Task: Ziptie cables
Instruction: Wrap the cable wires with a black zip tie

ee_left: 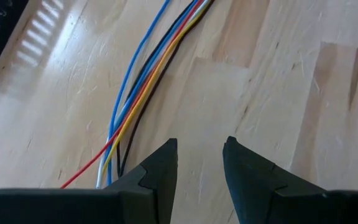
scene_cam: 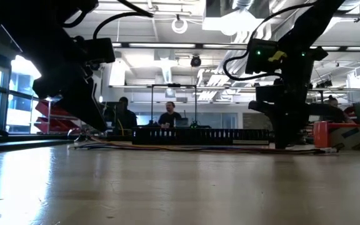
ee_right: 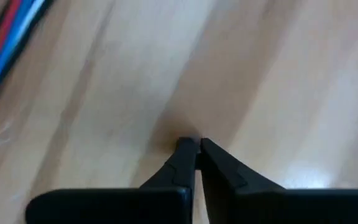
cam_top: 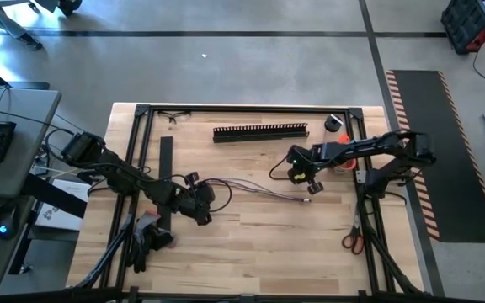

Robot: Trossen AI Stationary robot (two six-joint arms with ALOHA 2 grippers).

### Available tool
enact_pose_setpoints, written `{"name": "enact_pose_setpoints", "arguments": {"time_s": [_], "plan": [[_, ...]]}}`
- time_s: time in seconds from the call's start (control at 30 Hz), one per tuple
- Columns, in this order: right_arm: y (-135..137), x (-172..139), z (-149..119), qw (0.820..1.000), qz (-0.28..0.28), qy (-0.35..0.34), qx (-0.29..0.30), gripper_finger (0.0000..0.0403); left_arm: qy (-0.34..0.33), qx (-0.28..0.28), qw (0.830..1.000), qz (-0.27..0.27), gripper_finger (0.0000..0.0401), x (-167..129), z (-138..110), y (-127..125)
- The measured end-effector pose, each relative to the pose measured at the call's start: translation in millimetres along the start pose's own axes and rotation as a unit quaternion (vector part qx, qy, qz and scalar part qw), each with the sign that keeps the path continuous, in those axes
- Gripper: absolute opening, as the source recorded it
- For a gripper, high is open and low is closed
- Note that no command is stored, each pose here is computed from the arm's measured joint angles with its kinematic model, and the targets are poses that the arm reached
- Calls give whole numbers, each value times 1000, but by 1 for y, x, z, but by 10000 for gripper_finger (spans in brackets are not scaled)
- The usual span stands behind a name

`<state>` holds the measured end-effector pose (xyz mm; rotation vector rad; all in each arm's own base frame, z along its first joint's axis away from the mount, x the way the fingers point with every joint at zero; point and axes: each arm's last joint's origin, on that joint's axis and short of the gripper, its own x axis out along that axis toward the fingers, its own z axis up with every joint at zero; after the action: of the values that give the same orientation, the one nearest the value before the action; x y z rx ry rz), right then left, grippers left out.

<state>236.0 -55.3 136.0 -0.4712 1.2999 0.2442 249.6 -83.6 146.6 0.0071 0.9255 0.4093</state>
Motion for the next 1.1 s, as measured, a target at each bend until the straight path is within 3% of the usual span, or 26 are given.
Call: {"name": "enact_pose_setpoints", "arguments": {"time_s": [0.1,0.4,0.53,0.67,0.93,1.1], "plan": [[-7,-11,11,999,-20,-45,11,1,-1,-1,1000,-2,111,0,0,0],[-14,-21,29,982,13,-188,22,0,-2,-2,1000,-3,111,0,1,-1],[-21,-30,47,936,50,-346,42,0,-14,-9,1000,-1,111,0,3,-1],[-20,-43,66,885,26,-463,24,0,-50,-7,999,-8,111,0,10,-3],[13,-86,95,811,30,-583,-26,0,-102,28,994,-6,111,15,32,8],[40,-127,96,776,14,-628,-53,0,-101,89,989,-68,125,23,42,19]]}}
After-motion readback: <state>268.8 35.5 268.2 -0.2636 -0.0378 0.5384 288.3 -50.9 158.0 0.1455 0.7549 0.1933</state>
